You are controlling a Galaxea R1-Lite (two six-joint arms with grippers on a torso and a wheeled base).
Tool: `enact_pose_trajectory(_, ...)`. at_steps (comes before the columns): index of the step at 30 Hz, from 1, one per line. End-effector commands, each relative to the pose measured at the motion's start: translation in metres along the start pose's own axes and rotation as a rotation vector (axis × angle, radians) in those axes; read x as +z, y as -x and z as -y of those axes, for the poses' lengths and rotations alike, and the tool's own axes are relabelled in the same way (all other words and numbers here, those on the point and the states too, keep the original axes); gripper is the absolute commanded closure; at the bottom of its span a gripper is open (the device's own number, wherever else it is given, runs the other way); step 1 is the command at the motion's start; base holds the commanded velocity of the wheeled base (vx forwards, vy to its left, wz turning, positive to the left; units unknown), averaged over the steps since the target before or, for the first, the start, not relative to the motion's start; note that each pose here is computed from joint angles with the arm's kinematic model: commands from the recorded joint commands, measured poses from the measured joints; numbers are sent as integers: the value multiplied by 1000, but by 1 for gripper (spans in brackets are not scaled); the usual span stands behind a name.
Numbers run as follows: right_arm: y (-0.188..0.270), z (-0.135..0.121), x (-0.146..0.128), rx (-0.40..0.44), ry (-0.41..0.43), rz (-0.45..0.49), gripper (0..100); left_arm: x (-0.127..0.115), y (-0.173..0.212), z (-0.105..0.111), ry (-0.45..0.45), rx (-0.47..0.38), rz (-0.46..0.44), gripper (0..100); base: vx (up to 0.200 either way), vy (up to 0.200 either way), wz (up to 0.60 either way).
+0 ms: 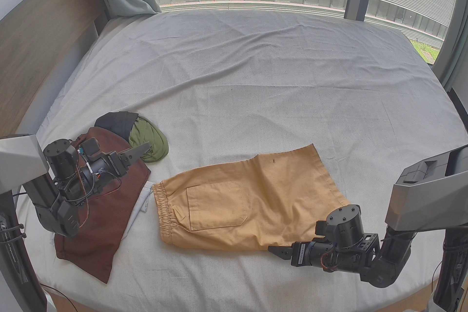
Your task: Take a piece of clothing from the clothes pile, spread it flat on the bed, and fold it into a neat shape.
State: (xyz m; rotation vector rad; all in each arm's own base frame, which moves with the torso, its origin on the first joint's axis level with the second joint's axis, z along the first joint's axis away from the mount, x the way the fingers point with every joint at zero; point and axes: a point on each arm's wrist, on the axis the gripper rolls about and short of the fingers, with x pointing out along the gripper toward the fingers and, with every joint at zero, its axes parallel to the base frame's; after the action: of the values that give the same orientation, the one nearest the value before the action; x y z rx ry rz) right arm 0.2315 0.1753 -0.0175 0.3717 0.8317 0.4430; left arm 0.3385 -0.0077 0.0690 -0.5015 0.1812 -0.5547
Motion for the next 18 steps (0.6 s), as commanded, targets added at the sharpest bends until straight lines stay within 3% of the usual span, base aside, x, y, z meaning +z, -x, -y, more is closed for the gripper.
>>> enact_pose_trajectory(1,12,-6,-4,20,15,-5,0,2,1,1,-3,-1,5,0,0,0,0)
enact_pose_trajectory(13,53,-42,-21,197,104,15,0,0,3,6,1,-8,-3,0,0,0,0)
enact_pose_trajectory(18,69,-51,-6,257,100,95,0,2,8,13,3,-32,-17,0,0,0,0)
